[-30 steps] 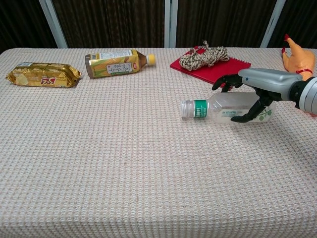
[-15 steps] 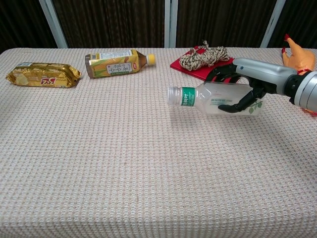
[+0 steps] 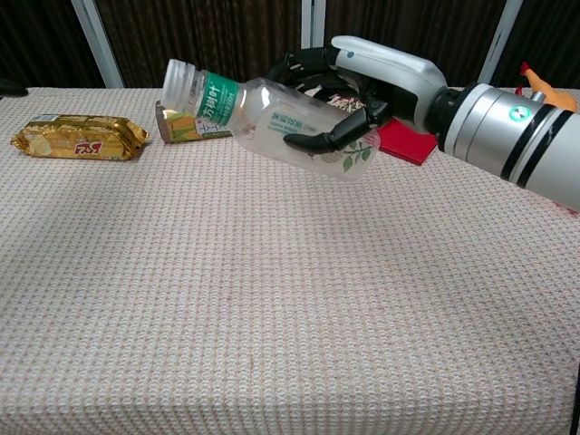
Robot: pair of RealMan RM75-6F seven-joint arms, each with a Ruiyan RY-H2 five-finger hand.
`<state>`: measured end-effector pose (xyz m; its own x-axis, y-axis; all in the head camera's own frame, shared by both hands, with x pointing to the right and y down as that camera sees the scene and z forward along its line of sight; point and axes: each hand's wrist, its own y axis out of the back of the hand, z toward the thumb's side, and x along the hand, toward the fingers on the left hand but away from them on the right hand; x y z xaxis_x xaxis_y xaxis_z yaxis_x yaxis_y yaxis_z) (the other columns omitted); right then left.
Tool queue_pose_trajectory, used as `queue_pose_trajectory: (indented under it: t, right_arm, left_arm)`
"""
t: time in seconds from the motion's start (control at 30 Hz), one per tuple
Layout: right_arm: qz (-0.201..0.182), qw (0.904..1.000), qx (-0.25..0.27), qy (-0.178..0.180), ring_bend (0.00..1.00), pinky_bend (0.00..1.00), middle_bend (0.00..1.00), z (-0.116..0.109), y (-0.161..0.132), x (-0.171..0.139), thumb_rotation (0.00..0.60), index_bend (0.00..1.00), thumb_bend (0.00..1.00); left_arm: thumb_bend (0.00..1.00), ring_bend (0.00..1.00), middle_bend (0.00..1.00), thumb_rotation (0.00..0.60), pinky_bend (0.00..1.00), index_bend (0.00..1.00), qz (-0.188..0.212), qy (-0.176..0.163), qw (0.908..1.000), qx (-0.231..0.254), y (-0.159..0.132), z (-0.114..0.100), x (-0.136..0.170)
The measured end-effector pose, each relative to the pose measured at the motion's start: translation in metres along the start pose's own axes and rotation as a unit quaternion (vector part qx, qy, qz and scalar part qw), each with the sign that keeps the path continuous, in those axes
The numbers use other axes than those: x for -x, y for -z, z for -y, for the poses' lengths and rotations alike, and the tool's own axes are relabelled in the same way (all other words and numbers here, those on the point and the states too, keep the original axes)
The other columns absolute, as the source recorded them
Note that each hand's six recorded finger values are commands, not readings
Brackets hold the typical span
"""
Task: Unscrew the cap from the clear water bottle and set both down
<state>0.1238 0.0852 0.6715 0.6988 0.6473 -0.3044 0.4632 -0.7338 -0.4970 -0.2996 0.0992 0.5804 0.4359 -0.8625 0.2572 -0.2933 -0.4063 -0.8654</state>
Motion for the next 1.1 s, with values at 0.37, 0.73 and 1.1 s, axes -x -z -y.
queue_pose_trajectory:
  t: [0.37,0.73,1.1]
  right_arm:
    - [0.003,0.9995,0.033,0.003,0.21,0.29,0.39,0.007,-0.008,0.026,0.600,0.39,0.34]
    - [-0.007,0.9992,0.040,-0.002,0.22,0.29,0.39,0.012,-0.015,0.028,0.600,0.39,0.34]
    - [-0.003,0.9993,0.037,-0.001,0.22,0.29,0.39,0.011,-0.013,0.027,0.600,0.39,0.35]
  left_arm:
    - [0.00,0.10,0.17,0.600,0.16,0.25,0.031,-0.005,0.9983,0.050,-0.032,0.018,-0.024]
    - [0.00,0.10,0.17,0.600,0.16,0.24,0.038,-0.018,0.9980,0.046,-0.043,0.027,-0.037]
    - [0.00,0.10,0.17,0.600,0.16,0.24,0.047,-0.023,0.9976,0.046,-0.048,0.024,-0.034]
